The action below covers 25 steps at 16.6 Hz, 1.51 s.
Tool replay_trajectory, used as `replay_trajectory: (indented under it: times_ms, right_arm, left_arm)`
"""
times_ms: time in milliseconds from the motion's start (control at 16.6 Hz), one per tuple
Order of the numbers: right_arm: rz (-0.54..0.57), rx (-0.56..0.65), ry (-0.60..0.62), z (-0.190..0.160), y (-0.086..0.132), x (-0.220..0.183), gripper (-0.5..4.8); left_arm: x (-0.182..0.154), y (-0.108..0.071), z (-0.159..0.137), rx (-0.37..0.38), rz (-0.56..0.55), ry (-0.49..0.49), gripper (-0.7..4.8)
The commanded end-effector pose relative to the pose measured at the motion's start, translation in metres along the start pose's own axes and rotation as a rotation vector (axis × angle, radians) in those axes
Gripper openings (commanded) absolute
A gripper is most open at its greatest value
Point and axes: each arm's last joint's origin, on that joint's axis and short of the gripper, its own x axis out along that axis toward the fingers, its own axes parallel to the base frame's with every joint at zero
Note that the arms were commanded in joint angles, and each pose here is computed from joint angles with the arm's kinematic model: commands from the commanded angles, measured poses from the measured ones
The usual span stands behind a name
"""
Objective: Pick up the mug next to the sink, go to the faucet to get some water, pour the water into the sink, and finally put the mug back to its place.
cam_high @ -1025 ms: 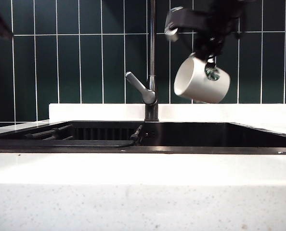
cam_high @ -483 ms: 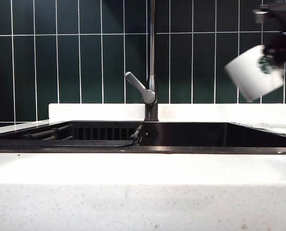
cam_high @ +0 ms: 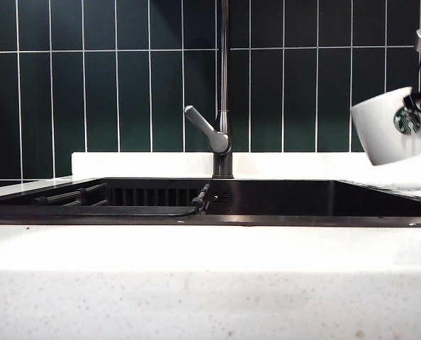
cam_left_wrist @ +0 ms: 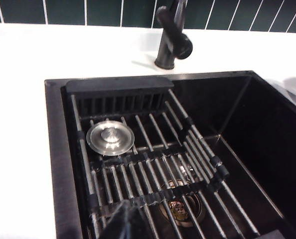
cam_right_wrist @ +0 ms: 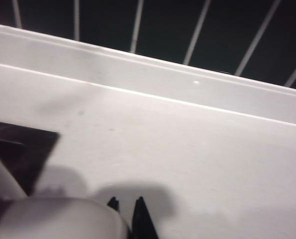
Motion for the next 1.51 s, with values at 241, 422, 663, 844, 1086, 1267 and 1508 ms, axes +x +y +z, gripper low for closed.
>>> replay_trajectory:
  times_ms: [241,422,663,844,1086,1267,1508]
  right_arm:
    - [-0.135,0.133,-0.086,-0.005,-0.012,-0.003,-0.01]
    - [-0.132,0.208,-0.071,-0.01,-0.013,0.0,-0.01]
    - [-0.134,0.213,-0.06,-0.014,-0.012,0.003,-0.01]
    - [-0.129,0.216,-0.019,-0.021,-0.011,0.007,-0.01]
    - [-0.121,0.228,0.004,-0.026,-0.009,0.009,-0.01]
    - [-0.121,0.228,0.009,-0.027,-0.009,0.009,-0.01]
    - [-0.114,0.23,0.068,-0.032,-0.008,0.009,0.53]
  left_arm:
    - [0.0,0.0,0.002,0.001,-0.002,-0.019,-0.06]
    - [0.0,0.0,0.002,0.001,-0.003,-0.018,-0.06]
    - [0.0,0.0,0.002,0.001,-0.003,-0.018,-0.06]
    - [0.0,0.0,0.002,0.001,-0.003,-0.018,-0.06]
    - [0.0,0.0,0.002,0.001,-0.003,-0.018,-0.06]
    - [0.0,0.0,0.002,0.002,-0.003,-0.018,-0.06]
    - [0.0,0.0,0.002,0.002,-0.007,-0.018,-0.06]
